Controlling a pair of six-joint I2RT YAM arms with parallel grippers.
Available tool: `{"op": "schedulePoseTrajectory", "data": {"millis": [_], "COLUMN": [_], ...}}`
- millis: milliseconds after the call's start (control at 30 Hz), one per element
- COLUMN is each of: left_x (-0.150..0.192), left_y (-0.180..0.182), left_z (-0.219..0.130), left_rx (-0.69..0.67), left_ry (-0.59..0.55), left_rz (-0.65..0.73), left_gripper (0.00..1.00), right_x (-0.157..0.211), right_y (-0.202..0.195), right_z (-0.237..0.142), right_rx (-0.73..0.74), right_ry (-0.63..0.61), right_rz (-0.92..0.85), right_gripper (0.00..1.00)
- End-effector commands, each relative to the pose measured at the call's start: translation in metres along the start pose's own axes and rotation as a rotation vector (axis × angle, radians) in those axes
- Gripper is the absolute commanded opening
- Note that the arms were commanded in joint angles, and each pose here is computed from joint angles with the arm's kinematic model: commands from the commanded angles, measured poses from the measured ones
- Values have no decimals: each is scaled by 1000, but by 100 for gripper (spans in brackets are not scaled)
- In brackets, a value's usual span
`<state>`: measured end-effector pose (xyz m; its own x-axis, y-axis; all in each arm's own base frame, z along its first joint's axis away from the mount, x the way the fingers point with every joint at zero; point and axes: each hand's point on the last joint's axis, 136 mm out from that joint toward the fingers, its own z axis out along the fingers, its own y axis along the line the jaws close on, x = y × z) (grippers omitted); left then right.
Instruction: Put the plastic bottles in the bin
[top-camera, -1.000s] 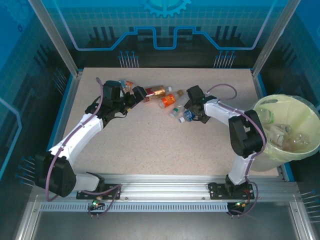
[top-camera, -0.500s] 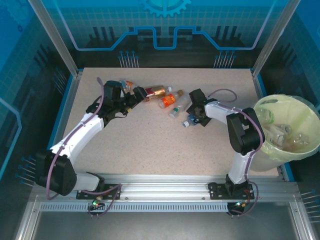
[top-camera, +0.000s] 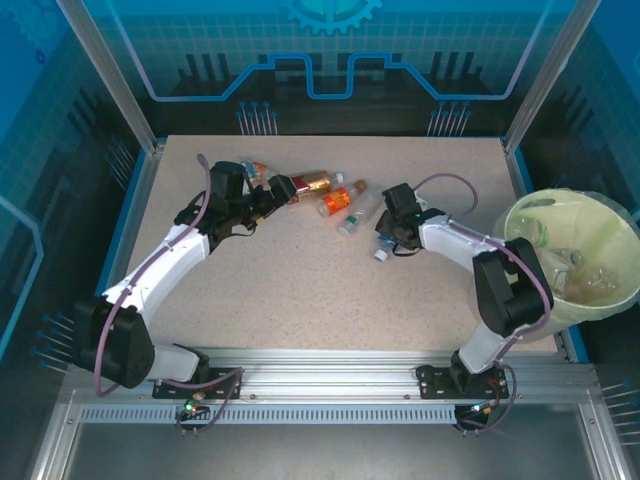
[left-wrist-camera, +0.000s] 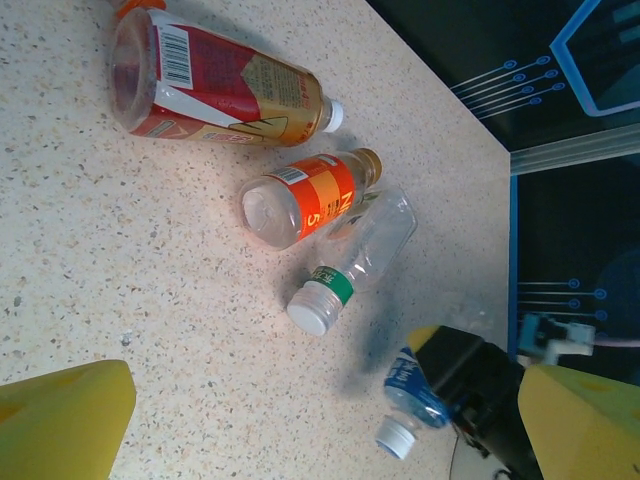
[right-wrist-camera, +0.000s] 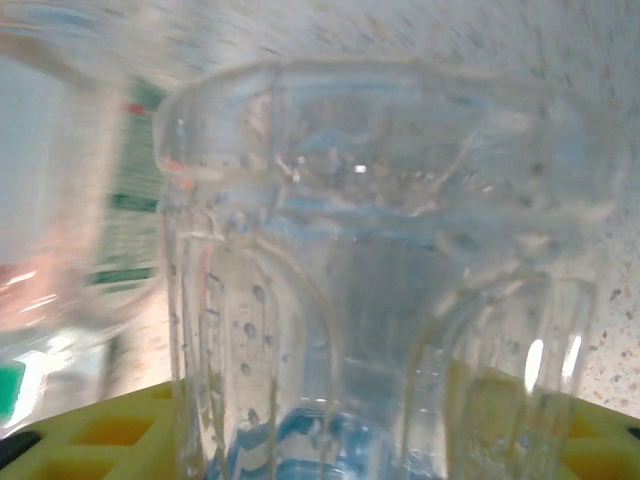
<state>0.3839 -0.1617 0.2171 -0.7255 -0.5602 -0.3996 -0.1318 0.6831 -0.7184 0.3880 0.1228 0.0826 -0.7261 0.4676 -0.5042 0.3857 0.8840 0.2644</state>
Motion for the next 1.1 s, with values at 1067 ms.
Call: {"op": "schedulePoseTrajectory", "data": {"millis": [1067], "left_x": [53], "left_y": [-113], "left_z": [0], "left_rx": [188], "left_ry": [-28], "left_rz": [534], "left_gripper": [99], "right_x": [-114], "right_y": [-59], "right_z": [-308], "right_rx": [8], "right_ry": [-674], "right_rz": [-365], "right_gripper": [43]}}
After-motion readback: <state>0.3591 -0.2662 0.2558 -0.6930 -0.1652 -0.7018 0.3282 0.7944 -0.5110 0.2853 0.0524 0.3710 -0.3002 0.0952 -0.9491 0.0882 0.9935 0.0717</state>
